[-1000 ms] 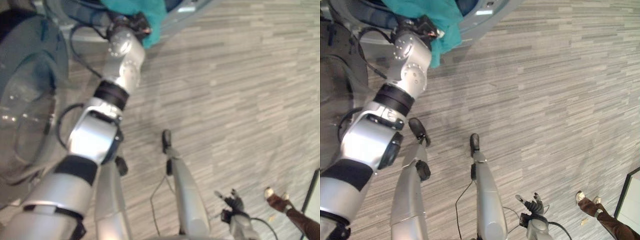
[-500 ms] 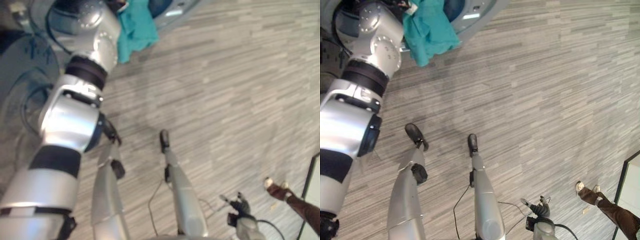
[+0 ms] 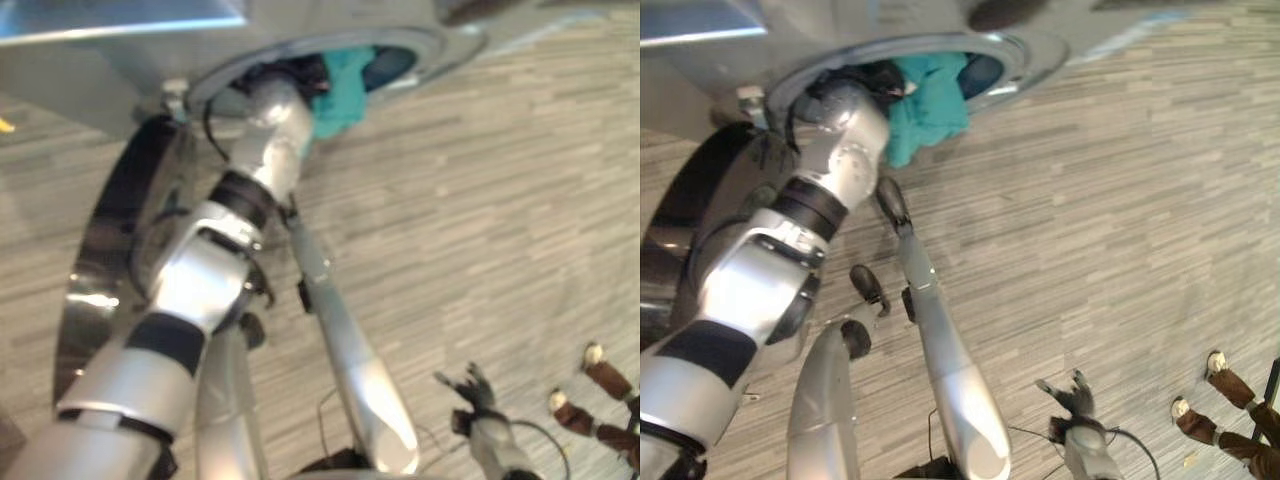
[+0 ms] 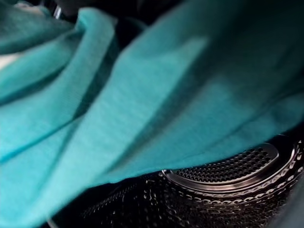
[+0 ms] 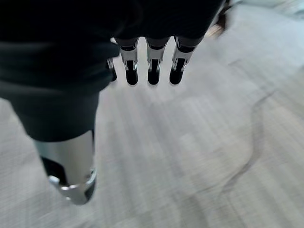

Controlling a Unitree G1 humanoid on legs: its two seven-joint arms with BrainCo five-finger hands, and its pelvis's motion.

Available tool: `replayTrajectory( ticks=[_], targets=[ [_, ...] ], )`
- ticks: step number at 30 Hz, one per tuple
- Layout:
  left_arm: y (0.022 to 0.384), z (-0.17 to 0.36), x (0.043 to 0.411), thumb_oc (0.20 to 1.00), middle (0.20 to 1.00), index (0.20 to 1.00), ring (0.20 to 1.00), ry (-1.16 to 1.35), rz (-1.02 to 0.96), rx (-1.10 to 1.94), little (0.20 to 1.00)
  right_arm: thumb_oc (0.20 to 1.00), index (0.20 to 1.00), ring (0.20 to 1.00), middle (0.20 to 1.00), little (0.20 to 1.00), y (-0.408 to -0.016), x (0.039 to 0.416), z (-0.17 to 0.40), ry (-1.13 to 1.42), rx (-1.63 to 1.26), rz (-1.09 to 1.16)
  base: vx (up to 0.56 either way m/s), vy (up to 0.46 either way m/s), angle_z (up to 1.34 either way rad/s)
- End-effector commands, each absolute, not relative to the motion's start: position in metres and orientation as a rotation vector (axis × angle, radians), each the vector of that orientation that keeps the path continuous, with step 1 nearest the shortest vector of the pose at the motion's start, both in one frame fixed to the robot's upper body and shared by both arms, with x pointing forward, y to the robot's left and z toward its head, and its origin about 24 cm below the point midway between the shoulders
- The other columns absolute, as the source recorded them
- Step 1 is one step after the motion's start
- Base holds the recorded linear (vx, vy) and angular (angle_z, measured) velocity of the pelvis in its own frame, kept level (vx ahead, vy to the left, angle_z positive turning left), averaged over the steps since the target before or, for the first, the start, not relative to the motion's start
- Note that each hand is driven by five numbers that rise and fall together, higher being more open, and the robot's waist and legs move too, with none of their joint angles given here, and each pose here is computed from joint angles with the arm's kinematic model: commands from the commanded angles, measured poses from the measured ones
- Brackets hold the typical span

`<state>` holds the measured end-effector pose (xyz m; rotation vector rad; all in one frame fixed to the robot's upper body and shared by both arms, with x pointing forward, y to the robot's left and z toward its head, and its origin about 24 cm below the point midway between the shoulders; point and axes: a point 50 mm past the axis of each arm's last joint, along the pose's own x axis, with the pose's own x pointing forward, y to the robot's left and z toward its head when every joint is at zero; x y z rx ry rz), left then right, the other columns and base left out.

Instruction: Grab the laundry basket,head to the washer,open it,put in the laundry and shut it.

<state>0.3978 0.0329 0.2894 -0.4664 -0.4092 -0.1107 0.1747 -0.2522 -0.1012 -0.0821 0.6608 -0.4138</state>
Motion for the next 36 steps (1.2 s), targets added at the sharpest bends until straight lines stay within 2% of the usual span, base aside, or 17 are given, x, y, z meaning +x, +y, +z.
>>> replayTrajectory(
  ticks=[1,7,12,13,15,20,27,36],
  targets=[
    [0.07,0.385,0.379,0.2,0.2,0.2,0.2,-0.736,-0.109,-0.524,0.2,1.0,1.0,1.0,1.0,1.0,-0.31,0.171,-0.078,0.61,-0.184,-0.526,0.06,-0.189,1.42],
    [0.051,0.4,0.372,0.2,0.2,0.2,0.2,-0.768,-0.166,-0.4,0.2,1.0,1.0,1.0,1.0,1.0,-0.314,0.196,-0.056,0.492,-0.2,-0.508,0.03,-0.245,0.43],
    [0.048,0.407,0.369,0.2,0.2,0.2,0.2,-0.789,-0.174,-0.352,0.2,1.0,1.0,1.0,1.0,1.0,-0.309,0.201,-0.054,0.471,-0.184,-0.495,0.03,-0.106,0.03],
    [0.042,0.401,0.371,0.2,0.2,0.2,0.2,-0.762,-0.173,-0.368,0.2,1.0,1.0,1.0,1.0,1.0,-0.316,0.216,-0.043,0.435,-0.23,-0.516,0.01,-0.091,-0.13],
    [0.028,0.401,0.365,0.2,0.2,0.2,0.2,-0.766,-0.195,-0.366,0.2,1.0,1.0,1.0,1.0,1.0,-0.3,0.199,-0.06,0.487,-0.195,-0.458,0.01,-0.075,-0.09],
    [0.018,0.407,0.36,0.2,0.2,0.2,0.2,-0.772,-0.189,-0.363,0.2,1.0,1.0,1.0,1.0,1.0,-0.293,0.194,-0.065,0.496,-0.188,-0.446,0.03,-0.034,0.03],
    [0.049,0.457,0.347,0.2,0.2,0.2,0.2,-0.879,-0.074,-0.401,0.2,1.0,1.0,1.0,1.0,1.0,-0.291,0.202,-0.062,0.477,-0.206,-0.448,0.07,-0.047,-0.07],
    [0.04,0.466,0.337,0.2,0.2,0.2,0.2,-0.933,-0.076,-0.355,0.2,1.0,1.0,1.0,1.0,1.0,-0.295,0.214,-0.05,0.427,-0.24,-0.433,0.02,-0.024,0.06]
  ],
)
